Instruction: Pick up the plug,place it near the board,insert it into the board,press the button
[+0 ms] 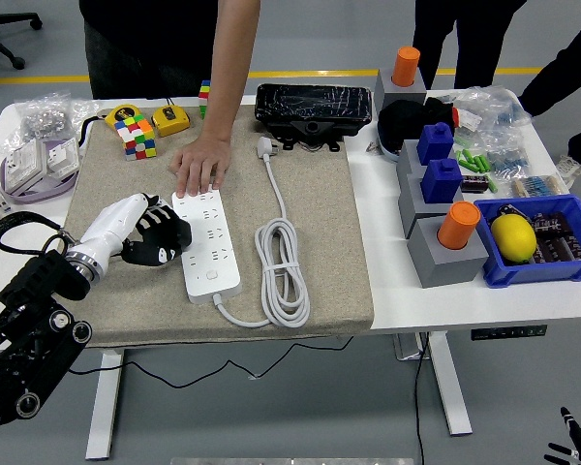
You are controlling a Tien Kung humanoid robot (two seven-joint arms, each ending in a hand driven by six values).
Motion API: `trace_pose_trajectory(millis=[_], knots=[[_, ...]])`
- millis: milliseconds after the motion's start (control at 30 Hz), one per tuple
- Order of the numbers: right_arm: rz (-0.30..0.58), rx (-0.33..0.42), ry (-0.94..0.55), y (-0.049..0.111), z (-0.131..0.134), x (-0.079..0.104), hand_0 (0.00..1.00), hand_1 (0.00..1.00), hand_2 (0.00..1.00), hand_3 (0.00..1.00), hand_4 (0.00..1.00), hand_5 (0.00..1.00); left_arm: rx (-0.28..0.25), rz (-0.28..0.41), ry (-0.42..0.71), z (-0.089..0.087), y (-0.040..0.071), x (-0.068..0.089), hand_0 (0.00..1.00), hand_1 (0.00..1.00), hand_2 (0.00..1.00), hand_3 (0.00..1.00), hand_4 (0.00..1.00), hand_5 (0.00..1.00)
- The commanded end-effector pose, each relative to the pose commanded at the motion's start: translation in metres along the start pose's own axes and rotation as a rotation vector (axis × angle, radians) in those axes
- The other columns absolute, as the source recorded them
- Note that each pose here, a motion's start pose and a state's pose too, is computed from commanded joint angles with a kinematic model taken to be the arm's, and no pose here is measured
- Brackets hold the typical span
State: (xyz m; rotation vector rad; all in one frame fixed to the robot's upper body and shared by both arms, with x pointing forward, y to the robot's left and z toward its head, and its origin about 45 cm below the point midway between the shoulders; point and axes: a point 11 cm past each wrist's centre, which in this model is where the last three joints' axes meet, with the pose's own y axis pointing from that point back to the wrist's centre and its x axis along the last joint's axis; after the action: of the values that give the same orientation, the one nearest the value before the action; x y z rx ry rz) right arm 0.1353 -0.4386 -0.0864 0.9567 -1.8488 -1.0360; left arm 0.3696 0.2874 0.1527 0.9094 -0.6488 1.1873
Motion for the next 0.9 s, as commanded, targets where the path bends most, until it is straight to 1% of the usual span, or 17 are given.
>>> trace_pose_trajectory(millis=[333,367,533,567,733,767,900], knots=[[0.001,0.006,-0.006,0.0001,-0.0021,-0.0001,0.751,0.639,0.618,0.644,0.998,0.998,-0.007,-0.004,-0.006,0.0019,-0.0007,0.0001,0.427,0.552,0.459,0.519,0.594,0.002],[0.001,0.007,-0.007,0.0001,-0.0023,0.0,0.751,0.638,0.617,0.643,0.998,0.998,-0.008,-0.003,-0.006,0.0018,-0.0006,0.0001,0.438,0.575,0.517,0.54,0.61,0.002],[0.001,0.007,-0.01,0.0,-0.0022,0.0001,0.751,0.638,0.617,0.643,0.998,0.998,-0.009,0.0,-0.01,0.0012,-0.0006,0.0007,0.438,0.575,0.517,0.54,0.61,0.002],[0.001,0.006,-0.01,0.0,-0.002,0.0002,0.752,0.637,0.617,0.643,0.998,0.998,-0.008,0.001,-0.011,0.001,-0.0006,0.0009,0.627,0.749,0.639,0.601,0.687,0.002],[0.0,0.005,-0.011,0.0,-0.0015,0.0004,0.752,0.637,0.617,0.643,0.998,0.998,-0.01,0.009,-0.012,0.0009,-0.0011,0.003,0.627,0.749,0.639,0.601,0.687,0.002],[-0.001,0.005,-0.012,0.0,-0.0016,0.0004,0.752,0.637,0.617,0.643,0.998,0.998,-0.011,0.011,-0.013,0.0012,-0.0013,0.0033,0.709,0.805,0.738,0.636,0.746,0.002],[-0.002,0.006,-0.014,0.0,-0.0026,0.0004,0.752,0.637,0.617,0.643,0.998,0.998,-0.012,0.012,-0.015,0.0016,-0.0016,0.0038,0.709,0.805,0.738,0.636,0.746,0.002]])
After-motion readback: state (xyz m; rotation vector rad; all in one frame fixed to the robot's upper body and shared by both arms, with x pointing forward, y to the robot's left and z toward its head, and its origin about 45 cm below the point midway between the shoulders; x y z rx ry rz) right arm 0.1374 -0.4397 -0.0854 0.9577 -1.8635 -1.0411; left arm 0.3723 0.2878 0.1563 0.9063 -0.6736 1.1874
